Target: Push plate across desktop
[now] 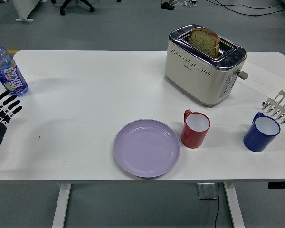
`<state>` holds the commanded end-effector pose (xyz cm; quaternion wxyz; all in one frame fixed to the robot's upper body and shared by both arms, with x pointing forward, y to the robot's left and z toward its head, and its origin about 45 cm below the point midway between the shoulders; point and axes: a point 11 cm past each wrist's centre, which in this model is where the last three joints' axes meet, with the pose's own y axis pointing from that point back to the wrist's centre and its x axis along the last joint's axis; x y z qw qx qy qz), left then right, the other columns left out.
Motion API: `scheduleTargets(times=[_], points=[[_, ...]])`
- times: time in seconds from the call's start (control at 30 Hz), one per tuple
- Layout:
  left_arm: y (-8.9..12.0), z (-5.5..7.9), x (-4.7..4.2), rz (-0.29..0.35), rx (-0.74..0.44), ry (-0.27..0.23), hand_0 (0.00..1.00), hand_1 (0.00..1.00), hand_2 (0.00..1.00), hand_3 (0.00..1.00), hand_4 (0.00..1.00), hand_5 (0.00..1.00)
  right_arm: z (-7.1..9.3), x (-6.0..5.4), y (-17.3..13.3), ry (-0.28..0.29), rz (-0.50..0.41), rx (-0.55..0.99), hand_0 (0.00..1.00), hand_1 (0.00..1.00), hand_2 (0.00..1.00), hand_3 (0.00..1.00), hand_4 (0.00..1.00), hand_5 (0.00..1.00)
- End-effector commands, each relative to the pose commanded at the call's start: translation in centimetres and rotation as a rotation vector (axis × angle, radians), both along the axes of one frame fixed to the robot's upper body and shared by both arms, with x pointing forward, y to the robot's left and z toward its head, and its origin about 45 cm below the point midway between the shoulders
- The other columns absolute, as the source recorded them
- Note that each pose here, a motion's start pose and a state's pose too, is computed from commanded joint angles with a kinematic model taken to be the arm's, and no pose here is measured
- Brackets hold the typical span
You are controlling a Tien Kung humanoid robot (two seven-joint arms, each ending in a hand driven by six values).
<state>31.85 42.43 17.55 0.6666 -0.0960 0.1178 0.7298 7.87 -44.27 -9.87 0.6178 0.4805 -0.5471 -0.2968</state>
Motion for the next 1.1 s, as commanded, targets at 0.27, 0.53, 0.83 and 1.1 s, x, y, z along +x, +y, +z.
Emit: scheduleTargets(times=[0.27, 0.53, 0.83, 1.1], points=[[-0.05, -0.12, 0.07, -0.017, 0.006, 0.023, 0.729, 0.794, 0.773, 0.772, 0.513, 0.998, 0.02, 0.05, -0.03, -0.001, 0.001, -0.001, 0.632, 0.567, 0.658, 0.61, 0.168, 0.317], [0.24, -0.14, 0.06, 0.0, 0.006, 0.026, 0.727, 0.793, 0.772, 0.768, 0.513, 0.998, 0.02, 0.07, -0.01, -0.002, 0.0, 0.0, 0.632, 0.567, 0.658, 0.611, 0.168, 0.318], [0.26, -0.28, 0.11, 0.006, 0.011, 0.03, 0.723, 0.787, 0.768, 0.763, 0.521, 0.998, -0.03, -0.12, 0.03, 0.0, -0.001, 0.0, 0.632, 0.567, 0.658, 0.611, 0.168, 0.317], [0.55, -0.15, -0.06, 0.021, 0.018, 0.026, 0.723, 0.78, 0.763, 0.761, 0.52, 0.998, -0.02, -0.13, -0.02, 0.004, 0.008, -0.001, 0.632, 0.568, 0.658, 0.611, 0.168, 0.318]])
